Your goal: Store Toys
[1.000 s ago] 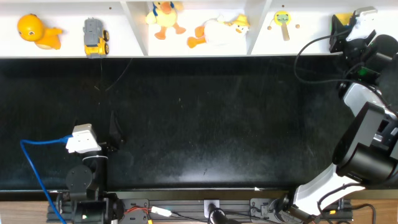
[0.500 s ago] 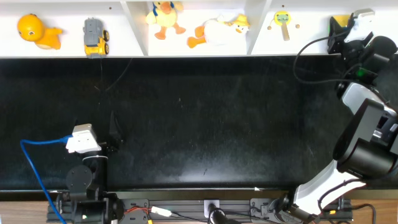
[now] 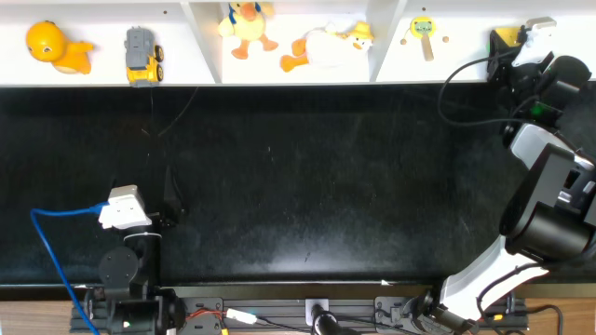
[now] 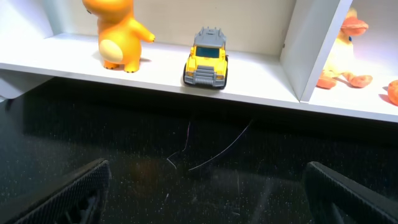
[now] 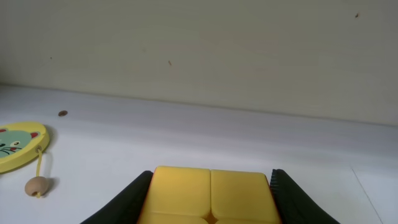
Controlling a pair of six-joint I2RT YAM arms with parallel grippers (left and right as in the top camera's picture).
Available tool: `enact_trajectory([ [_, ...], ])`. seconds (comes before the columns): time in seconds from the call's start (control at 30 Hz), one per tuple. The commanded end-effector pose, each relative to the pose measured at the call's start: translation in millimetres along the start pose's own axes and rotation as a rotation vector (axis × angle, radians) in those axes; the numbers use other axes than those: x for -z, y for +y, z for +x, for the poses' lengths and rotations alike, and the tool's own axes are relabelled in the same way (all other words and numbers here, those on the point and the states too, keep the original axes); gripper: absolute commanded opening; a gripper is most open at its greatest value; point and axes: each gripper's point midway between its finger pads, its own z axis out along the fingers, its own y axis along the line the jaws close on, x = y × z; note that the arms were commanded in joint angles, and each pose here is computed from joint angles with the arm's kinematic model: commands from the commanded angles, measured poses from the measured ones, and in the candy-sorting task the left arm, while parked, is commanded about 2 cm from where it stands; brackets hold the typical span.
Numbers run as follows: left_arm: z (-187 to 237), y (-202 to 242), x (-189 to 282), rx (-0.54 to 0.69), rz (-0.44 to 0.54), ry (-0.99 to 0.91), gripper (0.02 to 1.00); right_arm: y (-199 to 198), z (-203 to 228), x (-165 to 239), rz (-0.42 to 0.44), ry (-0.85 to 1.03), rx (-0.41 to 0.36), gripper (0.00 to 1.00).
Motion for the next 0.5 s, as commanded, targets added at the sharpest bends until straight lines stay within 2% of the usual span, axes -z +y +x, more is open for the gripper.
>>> enact_trajectory([
  [0.03,1.3,-2.4,0.1,-0.018,0.015,-0.004,0.998,5.1,5.5,-2.9,-0.019,0.012,-0.031,0.505],
  [0.1,1.3,-2.4,0.1,-0.018,0.015,-0.004,0.998,5.9,5.4,-2.9,-0.024,0.011,-0.035,0.603],
  [0.4,1.3,-2.4,0.1,-0.018,0.015,-0.004,0.996,7.4,2.4,-1.9,-0.032,0.009,-0.06,0.82],
  [0.5,1.3,-2.4,0.1,-0.018,0.015,-0.004,0.998,11.8,-4.3,2.4,-0.05,0.018,-0.069,0.928],
])
